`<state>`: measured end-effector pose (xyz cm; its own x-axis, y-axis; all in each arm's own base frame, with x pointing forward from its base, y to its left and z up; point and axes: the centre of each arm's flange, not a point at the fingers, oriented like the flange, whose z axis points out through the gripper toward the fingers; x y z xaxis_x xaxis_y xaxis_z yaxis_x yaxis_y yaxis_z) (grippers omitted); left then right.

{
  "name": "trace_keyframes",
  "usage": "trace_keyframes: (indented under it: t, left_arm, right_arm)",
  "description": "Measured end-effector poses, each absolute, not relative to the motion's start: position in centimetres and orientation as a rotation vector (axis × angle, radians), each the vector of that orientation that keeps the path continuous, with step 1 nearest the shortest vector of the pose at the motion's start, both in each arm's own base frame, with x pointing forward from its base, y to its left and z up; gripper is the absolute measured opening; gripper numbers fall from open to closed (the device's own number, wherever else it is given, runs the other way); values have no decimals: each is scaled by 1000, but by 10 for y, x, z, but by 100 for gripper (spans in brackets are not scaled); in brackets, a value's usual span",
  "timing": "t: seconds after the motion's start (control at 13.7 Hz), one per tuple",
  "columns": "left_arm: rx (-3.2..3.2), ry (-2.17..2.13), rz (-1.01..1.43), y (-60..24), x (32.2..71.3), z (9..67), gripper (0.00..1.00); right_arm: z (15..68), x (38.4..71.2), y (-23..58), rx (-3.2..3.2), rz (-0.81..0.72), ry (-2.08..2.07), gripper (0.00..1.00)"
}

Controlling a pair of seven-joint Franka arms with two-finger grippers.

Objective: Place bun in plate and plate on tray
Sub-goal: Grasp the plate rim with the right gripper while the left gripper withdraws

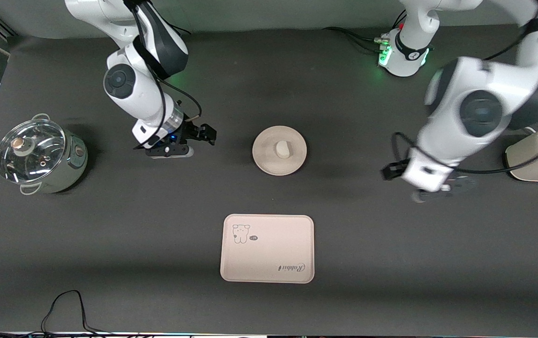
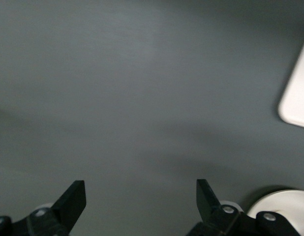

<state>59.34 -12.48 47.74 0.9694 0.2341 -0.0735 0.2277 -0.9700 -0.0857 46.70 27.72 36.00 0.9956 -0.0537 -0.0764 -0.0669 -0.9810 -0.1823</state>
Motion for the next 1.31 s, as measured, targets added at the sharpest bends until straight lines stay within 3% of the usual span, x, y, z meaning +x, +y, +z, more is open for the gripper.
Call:
trace_keyframes:
  t: [0.44, 0.8, 1.31]
  left_arm:
    - [-3020, -414, 147, -17, 578, 520, 100]
    - [-3023, -419, 139, -14, 575, 525, 100]
    - [-3052, -247, 111, -13, 570, 538, 100]
  right_arm:
    - [275, 432, 331, -2926, 54, 99, 100]
    - [220, 411, 369, -3022, -63, 83, 100]
    - [198, 415, 414, -2973, -49, 138, 100]
